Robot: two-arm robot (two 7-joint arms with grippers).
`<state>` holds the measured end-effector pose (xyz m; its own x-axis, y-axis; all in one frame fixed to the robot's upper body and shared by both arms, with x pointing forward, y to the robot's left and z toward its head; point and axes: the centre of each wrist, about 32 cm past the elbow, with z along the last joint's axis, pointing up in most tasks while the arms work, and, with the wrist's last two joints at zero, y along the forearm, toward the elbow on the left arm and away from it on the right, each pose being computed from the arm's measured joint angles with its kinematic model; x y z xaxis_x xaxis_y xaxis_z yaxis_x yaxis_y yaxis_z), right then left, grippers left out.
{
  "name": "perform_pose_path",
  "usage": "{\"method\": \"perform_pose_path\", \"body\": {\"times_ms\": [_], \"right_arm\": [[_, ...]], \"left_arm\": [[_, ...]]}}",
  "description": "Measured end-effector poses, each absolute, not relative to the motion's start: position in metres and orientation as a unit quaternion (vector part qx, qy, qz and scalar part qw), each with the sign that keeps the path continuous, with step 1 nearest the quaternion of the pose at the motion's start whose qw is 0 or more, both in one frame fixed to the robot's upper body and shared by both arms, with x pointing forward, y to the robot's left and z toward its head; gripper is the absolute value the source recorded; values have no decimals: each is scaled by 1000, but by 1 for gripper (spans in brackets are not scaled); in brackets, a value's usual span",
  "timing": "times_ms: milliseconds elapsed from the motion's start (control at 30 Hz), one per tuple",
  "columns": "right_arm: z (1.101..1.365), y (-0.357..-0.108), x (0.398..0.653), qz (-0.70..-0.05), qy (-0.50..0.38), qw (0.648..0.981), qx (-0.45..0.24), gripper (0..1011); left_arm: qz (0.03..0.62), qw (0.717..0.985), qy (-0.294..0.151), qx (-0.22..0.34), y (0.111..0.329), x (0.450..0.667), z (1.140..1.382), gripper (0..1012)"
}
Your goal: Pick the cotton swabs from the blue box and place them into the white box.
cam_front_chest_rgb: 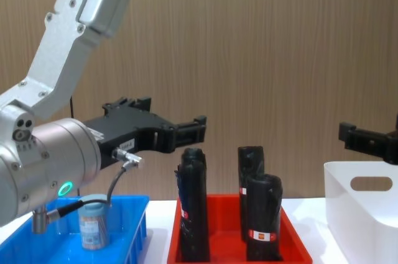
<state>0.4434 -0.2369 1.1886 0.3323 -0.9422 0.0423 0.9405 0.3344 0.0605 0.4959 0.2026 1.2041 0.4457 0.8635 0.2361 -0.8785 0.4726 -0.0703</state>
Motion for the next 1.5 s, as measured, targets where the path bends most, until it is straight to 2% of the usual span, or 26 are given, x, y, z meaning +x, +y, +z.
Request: {"method": "perform_pose_path", "body": {"times_ms": [233,867,1300,1500], "right_arm": [[1189,-237,443,-577,-35,816,13,1001],[1189,-238,444,-571,-32,820,13,1002],[1189,-242,452,-531,-15,847,-9,1002],[1185,-246,463,-509,2,861,-26,1002]], "left_arm": [[529,839,-126,29,198,492,1204,1004],[531,837,-127,29,198,492,1204,1004],[531,837,-127,29,198,492,1204,1004],[531,837,-126,29,198,492,1204,1004]]}}
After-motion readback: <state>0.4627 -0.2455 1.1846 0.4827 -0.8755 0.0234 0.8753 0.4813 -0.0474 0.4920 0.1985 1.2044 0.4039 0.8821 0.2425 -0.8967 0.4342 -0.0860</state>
